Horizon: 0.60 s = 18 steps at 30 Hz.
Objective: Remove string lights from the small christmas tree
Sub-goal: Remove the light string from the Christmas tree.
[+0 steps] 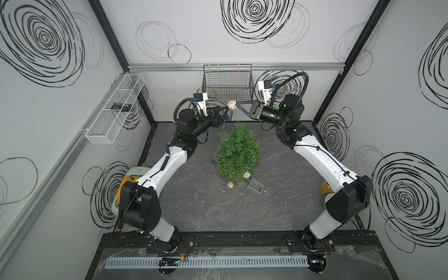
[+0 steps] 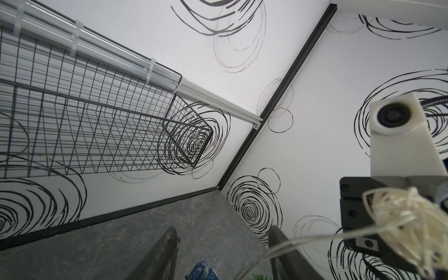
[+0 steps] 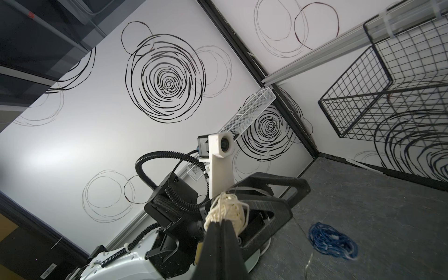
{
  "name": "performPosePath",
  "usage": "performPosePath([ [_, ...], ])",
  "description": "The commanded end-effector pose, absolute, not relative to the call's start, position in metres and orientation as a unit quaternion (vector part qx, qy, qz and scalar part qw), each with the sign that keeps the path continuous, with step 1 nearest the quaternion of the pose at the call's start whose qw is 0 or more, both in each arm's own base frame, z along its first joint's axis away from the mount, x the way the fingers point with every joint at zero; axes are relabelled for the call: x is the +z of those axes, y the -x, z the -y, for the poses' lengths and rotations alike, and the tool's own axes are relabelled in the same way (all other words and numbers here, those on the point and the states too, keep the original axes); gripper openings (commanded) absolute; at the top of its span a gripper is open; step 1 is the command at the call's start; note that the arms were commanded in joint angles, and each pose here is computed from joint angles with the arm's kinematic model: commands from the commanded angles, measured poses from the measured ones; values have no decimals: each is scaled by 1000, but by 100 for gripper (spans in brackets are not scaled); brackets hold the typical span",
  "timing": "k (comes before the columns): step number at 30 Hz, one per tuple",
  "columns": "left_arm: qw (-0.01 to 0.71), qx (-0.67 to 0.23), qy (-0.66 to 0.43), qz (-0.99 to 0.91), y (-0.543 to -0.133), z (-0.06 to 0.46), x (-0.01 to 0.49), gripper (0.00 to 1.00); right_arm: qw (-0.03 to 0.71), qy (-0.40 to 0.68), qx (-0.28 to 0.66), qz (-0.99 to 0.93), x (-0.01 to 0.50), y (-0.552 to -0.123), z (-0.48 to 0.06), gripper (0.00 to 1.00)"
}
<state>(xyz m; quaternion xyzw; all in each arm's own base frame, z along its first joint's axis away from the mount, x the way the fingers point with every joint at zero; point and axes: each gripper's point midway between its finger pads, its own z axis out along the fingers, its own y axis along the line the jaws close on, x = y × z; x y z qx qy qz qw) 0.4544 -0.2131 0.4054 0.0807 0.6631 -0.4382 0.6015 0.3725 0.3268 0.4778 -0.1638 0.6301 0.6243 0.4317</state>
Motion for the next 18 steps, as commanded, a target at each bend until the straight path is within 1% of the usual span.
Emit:
performPosePath([
  [1, 634, -434, -92, -634, -458, 210, 431, 56, 446, 185, 626, -612, 498, -354, -321, 0],
  [3, 634, -433, -93, -633, -458, 210, 432, 50, 447, 183, 624, -615, 495, -354, -320, 0],
  [8, 635, -433, -95, -632, -460, 210, 432, 30, 444, 182, 623, -617, 491, -353, -318, 0],
  [13, 643, -421, -87, -634, -463, 203, 438, 6, 449, 177, 620, -618, 491, -352, -314, 0],
  [14, 644, -418, -83, -635, -464, 201, 439, 0, 450, 174, 619, -619, 491, -352, -312, 3],
  [15, 644, -415, -78, -638, -465, 198, 439, 0, 451, 169, 618, -621, 491, -353, -310, 9],
  [18, 646, -411, -64, -640, -466, 189, 439, 0, 457, 153, 621, -618, 494, -354, -300, 36],
])
